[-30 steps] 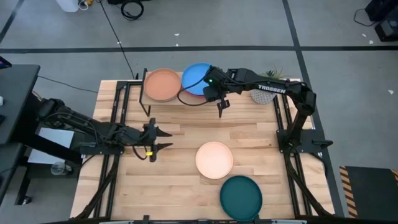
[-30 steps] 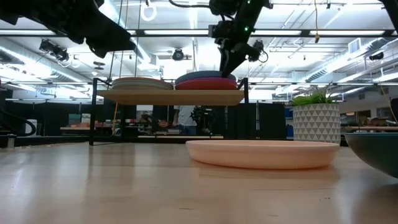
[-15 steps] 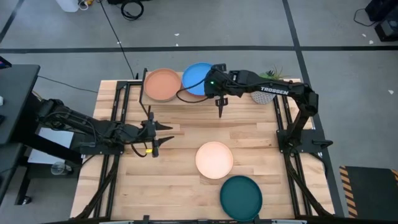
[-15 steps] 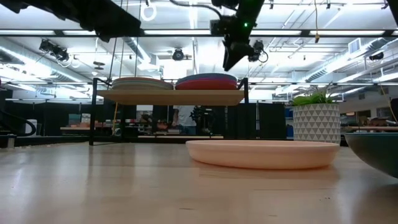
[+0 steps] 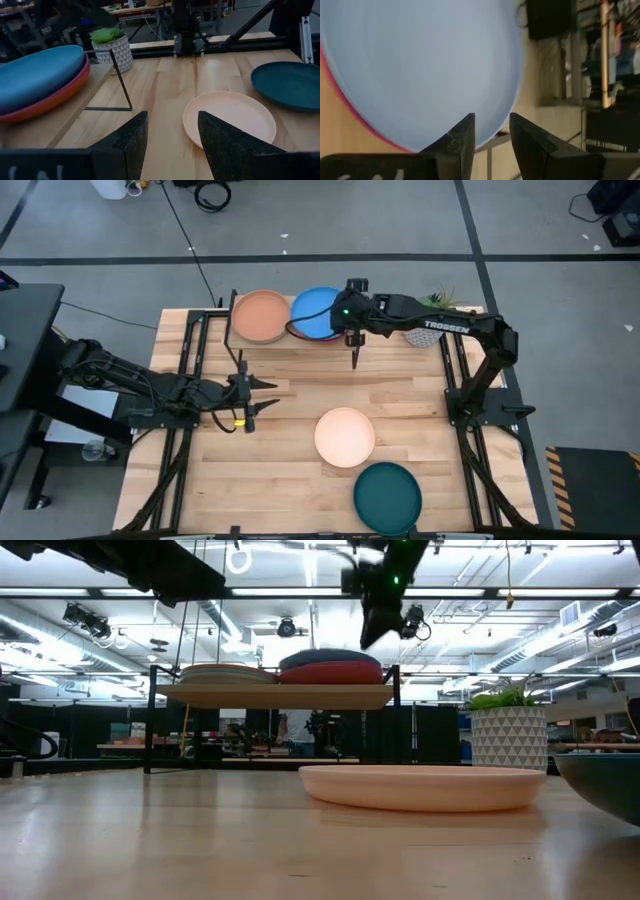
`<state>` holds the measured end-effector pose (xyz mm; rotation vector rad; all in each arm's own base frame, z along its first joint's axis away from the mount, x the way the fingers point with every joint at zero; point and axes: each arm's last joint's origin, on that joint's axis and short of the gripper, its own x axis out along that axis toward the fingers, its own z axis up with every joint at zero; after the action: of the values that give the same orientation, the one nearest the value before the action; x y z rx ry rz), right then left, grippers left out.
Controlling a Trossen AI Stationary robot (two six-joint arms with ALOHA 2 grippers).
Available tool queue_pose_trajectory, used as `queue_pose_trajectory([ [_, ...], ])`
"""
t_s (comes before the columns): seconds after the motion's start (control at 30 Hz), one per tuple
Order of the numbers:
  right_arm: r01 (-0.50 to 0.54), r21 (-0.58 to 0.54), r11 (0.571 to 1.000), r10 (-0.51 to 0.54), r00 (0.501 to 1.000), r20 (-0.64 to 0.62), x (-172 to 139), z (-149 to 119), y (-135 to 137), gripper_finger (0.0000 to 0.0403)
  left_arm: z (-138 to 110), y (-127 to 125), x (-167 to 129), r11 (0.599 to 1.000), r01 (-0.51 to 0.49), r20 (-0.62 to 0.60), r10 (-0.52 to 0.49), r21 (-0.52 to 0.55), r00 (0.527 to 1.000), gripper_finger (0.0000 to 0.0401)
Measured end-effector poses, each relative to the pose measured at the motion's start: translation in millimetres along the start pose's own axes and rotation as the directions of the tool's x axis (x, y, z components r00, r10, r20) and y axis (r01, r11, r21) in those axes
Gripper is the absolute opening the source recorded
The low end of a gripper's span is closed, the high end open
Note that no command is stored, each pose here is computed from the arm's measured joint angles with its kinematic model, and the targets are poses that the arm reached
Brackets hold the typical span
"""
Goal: Place and stack plates onto a shelf
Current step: Stack the blue plate on top of the pink plate on the shelf, then stack the light orange plate on top of the brown plate on the shelf
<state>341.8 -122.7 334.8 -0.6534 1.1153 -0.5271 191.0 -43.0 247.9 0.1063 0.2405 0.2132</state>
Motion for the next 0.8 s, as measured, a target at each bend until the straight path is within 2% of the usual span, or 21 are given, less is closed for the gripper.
queue_pose_trajectory([
  [0.1,-0.014,-0.004,1.0,0.014,1.0,0.025,-15,2,3,0.0127,-1,0,0,1.0,0.0,-0.013,0.0,0.005,1.0,0.018],
  [0.23,-0.161,0.047,0.986,0.157,0.984,0.083,-43,1,16,0.0127,-7,-1,0,0.999,0.033,-0.069,-0.032,0.014,0.997,0.018],
  [0.37,-0.356,0.11,0.928,0.345,0.932,0.106,-61,4,41,0.0127,-11,-5,0,0.99,0.139,-0.105,-0.136,0.019,0.985,0.018],
  [0.53,-0.486,0.145,0.862,0.473,0.873,0.116,-76,10,84,0.0127,-22,-17,16,0.974,0.227,-0.164,-0.224,-0.002,0.961,0.018],
  [0.67,-0.524,0.186,0.831,0.513,0.852,0.106,-80,8,126,0.0127,-31,-29,35,0.965,0.263,-0.228,-0.254,0.013,0.94,0.018],
  [0.8,-0.506,0.227,0.832,0.498,0.862,0.094,-85,-1,166,0.0127,-23,-44,55,0.949,0.313,-0.265,-0.29,0.045,0.919,0.018],
])
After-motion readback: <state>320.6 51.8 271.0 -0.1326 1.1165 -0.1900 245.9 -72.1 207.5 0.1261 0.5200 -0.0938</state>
